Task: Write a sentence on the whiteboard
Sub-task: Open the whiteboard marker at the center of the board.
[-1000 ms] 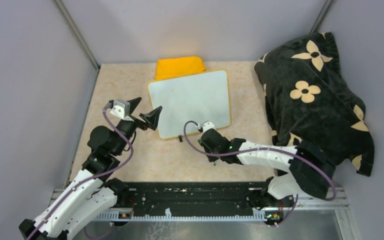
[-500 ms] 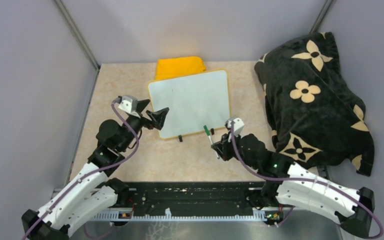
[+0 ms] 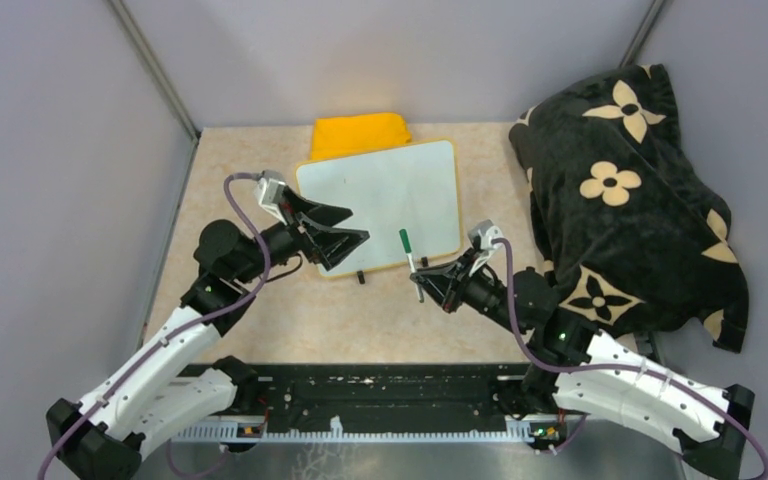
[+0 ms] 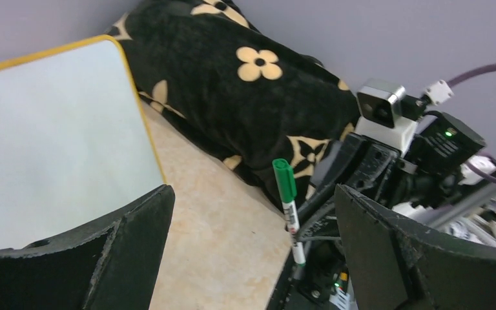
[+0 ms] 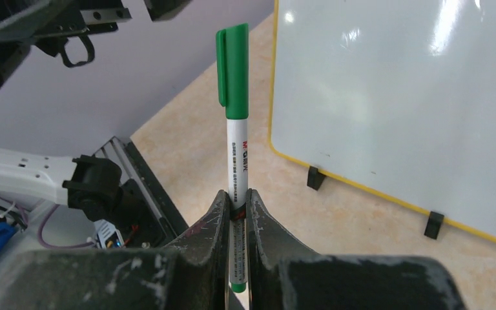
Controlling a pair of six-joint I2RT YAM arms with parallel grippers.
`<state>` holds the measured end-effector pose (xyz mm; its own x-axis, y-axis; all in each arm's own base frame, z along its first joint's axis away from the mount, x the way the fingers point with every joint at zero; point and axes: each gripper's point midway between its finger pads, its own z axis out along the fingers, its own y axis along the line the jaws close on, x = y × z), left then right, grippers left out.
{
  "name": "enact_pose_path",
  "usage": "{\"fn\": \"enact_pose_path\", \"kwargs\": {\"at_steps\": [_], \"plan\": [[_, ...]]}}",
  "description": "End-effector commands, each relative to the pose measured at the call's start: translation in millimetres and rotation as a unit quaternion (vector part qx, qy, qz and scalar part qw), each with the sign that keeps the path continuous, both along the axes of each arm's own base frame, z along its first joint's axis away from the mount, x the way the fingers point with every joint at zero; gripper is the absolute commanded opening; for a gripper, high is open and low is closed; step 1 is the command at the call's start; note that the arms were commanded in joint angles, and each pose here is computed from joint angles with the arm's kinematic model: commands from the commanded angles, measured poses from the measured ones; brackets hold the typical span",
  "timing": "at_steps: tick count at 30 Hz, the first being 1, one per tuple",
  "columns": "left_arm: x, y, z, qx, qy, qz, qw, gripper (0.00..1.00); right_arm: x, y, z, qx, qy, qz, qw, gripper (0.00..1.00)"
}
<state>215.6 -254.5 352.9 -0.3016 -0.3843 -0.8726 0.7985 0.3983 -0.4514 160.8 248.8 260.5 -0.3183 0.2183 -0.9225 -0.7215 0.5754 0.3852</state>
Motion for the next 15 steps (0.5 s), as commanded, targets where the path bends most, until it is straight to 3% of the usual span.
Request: {"fn": "enact_pose_path", "kwargs": {"at_steps": [1, 15], "plan": [[-30, -14, 35, -0.04, -0.011, -0.094, 0.995, 0.99, -7, 10, 68, 0.088, -0.053, 0.03, 0.994, 0.0], [-50, -38, 23, -0.057, 0.039, -0.223, 0.972, 0.94, -12, 29, 89, 0.108, -0.069, 0.072, 0.989, 0.0]]}}
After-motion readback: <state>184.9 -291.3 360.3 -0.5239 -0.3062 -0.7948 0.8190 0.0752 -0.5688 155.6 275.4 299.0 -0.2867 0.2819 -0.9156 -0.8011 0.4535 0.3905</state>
